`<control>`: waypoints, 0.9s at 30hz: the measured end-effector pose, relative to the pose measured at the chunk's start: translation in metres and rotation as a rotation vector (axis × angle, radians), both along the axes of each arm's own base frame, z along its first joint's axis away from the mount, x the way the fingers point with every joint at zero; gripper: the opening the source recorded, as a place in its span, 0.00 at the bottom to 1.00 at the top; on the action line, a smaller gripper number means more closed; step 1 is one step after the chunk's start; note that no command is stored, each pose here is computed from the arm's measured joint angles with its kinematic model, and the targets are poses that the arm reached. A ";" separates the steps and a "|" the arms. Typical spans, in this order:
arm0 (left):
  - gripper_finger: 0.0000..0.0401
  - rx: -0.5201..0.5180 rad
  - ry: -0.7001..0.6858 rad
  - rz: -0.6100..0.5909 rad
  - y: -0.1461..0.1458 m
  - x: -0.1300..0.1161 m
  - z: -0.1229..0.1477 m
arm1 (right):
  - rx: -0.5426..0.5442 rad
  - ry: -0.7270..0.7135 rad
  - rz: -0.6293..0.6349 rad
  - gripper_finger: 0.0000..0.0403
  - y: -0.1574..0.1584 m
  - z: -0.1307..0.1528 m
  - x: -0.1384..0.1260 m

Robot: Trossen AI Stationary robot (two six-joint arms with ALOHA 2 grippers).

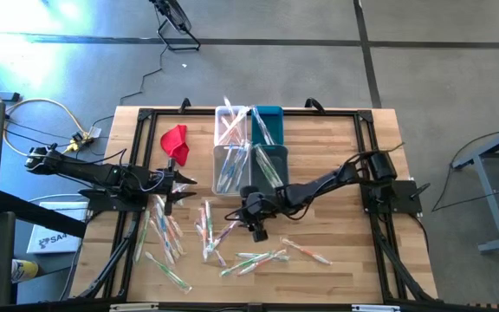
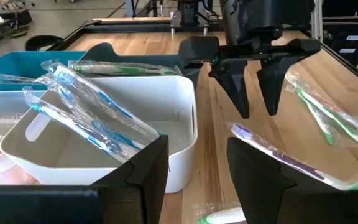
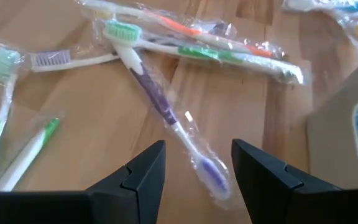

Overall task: Pick & Place Toothbrushes
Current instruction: Put the violet toothbrush into the light blue bin

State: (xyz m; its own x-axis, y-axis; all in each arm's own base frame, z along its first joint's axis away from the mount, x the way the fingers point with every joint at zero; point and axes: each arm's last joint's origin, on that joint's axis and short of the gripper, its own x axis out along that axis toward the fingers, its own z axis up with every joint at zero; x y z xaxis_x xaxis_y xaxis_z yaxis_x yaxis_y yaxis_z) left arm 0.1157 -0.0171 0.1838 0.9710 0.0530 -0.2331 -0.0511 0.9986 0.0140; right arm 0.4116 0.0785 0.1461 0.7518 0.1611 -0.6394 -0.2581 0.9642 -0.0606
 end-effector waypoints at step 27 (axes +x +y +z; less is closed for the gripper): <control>0.40 0.025 0.004 -0.006 0.000 0.000 0.000 | -0.169 0.004 -0.028 0.44 0.024 -0.009 0.013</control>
